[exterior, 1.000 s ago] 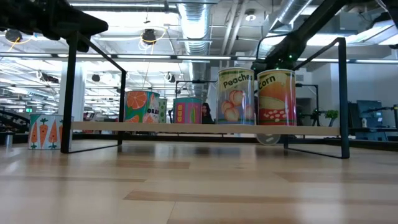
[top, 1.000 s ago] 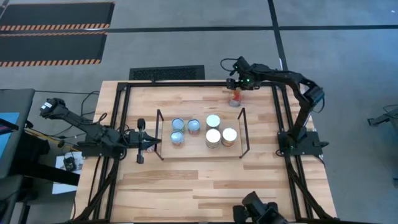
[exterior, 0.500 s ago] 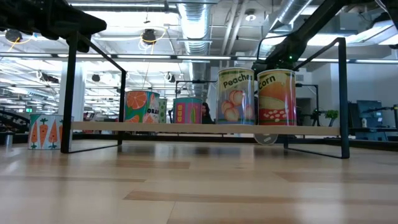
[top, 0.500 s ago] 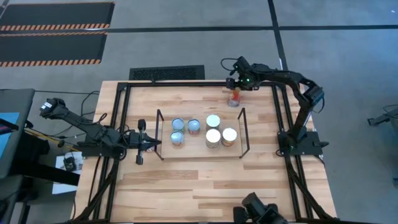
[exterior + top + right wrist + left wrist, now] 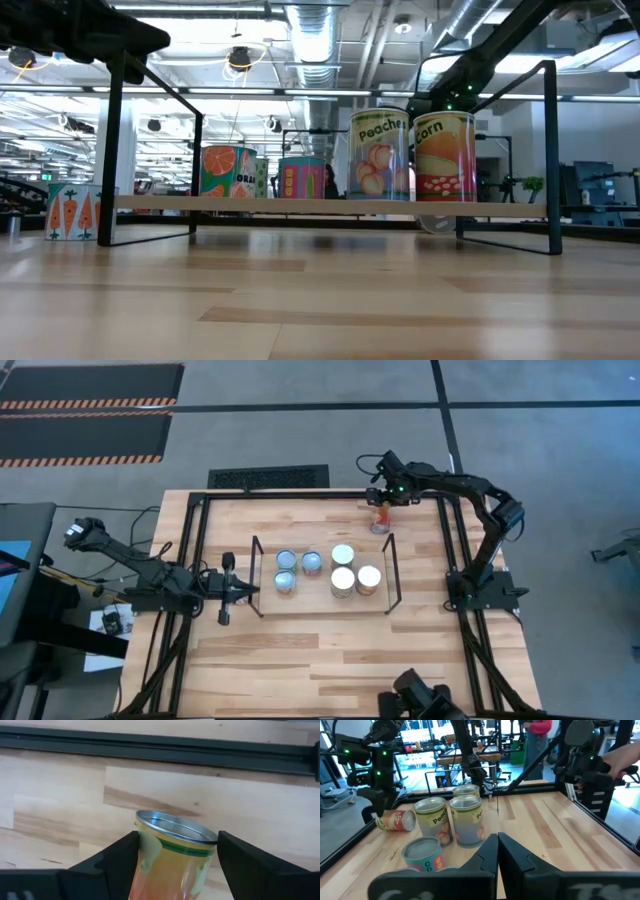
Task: Pick and place cans onto a shelf
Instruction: Put the large canned corn on the shelf aligned with the other canned corn
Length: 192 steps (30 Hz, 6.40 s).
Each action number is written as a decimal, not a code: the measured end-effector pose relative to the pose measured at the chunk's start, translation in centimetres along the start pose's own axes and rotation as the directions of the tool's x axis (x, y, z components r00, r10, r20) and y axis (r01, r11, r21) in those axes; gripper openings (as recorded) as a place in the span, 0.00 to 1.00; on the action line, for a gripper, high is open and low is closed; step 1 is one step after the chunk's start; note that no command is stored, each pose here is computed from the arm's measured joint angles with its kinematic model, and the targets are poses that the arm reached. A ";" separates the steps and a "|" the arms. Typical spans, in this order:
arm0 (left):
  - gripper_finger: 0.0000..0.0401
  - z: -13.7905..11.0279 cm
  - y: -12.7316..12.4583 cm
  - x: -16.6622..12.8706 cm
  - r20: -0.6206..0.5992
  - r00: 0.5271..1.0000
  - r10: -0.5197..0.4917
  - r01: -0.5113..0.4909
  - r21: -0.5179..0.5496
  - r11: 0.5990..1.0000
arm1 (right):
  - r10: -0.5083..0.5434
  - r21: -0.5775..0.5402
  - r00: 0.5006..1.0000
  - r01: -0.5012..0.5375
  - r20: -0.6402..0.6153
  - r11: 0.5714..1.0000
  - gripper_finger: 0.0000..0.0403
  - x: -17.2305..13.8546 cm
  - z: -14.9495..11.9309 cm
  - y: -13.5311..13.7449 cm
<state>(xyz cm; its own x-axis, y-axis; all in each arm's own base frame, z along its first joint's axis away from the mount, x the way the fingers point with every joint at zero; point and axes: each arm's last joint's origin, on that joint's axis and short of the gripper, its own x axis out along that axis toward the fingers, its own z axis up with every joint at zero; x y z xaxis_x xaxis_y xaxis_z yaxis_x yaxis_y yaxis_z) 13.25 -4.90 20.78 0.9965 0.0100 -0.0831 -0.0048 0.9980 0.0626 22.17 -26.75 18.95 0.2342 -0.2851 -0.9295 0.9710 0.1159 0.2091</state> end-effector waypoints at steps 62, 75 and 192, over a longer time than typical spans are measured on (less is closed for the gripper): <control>0.00 -0.3 0.1 0.0 -0.033 0.999 0.024 -0.022 0.062 0.998 | 0.339 -0.653 0.920 -0.380 -0.194 0.655 0.48 1.2 5.2 -4.1; 0.00 -0.5 0.0 0.0 -0.045 0.999 0.000 0.003 0.067 0.998 | 0.294 -0.613 0.908 -0.418 -0.298 0.671 0.23 0.4 4.7 -5.1; 0.00 -0.5 -0.1 0.0 -0.046 0.998 -0.039 0.041 0.061 0.997 | 0.274 -0.535 0.750 -0.634 -0.602 0.558 0.01 0.5 1.4 -5.1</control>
<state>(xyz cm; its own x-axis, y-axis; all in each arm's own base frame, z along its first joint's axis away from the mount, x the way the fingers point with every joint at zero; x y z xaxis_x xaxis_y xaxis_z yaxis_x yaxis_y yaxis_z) 13.21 -4.99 20.30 0.9911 -0.0257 -0.1307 0.0415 0.9920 0.1192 17.42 -28.80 17.80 0.4128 0.3912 -0.8225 0.3673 0.7549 0.5434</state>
